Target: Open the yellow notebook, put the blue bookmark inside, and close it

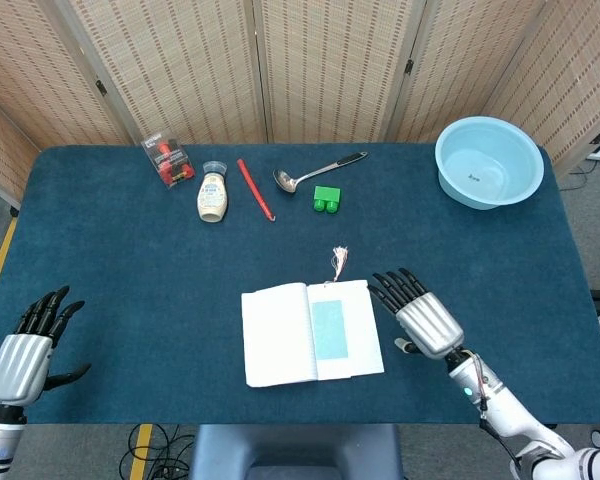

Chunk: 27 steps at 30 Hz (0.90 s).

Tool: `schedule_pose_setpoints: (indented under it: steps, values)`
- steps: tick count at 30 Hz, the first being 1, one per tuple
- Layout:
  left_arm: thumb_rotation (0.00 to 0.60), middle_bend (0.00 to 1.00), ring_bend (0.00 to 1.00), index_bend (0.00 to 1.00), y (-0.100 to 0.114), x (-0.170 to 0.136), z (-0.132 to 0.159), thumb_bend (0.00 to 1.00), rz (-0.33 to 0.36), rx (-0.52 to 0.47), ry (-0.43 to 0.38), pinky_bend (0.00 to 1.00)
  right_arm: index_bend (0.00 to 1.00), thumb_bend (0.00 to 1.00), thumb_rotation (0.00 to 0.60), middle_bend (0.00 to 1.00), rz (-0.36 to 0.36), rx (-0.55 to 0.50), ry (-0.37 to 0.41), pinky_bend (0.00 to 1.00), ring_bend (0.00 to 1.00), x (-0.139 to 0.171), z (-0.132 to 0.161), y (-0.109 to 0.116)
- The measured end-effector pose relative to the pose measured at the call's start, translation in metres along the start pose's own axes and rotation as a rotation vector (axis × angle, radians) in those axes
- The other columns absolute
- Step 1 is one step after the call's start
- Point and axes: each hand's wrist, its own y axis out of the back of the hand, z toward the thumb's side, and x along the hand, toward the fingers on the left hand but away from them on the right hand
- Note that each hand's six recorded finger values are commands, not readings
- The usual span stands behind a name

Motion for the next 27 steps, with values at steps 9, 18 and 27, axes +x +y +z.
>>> schedule_pose_setpoints:
  steps: [9,18,27]
  values:
    - [0.6,0.04,0.06,0.19,-0.006,0.03,0.035,0.2,0.022,0.049,-0.234,0.14,0.0,0.09,0.6,0.0,-0.036,-0.016,-0.209,0.0,0.0,0.049,-0.04,0.009]
    - [0.6,0.04,0.06,0.18,-0.027,0.051,0.076,0.19,-0.029,0.103,-0.451,0.14,0.0,0.09,0.6,0.0,-0.056,-0.038,-0.352,0.0,0.0,0.085,-0.066,0.016]
    - [0.6,0.04,0.06,0.17,-0.057,0.067,0.129,0.19,-0.069,0.118,-0.642,0.14,0.0,0.09,0.6,0.0,-0.063,-0.05,-0.354,0.0,0.0,0.089,-0.065,0.016]
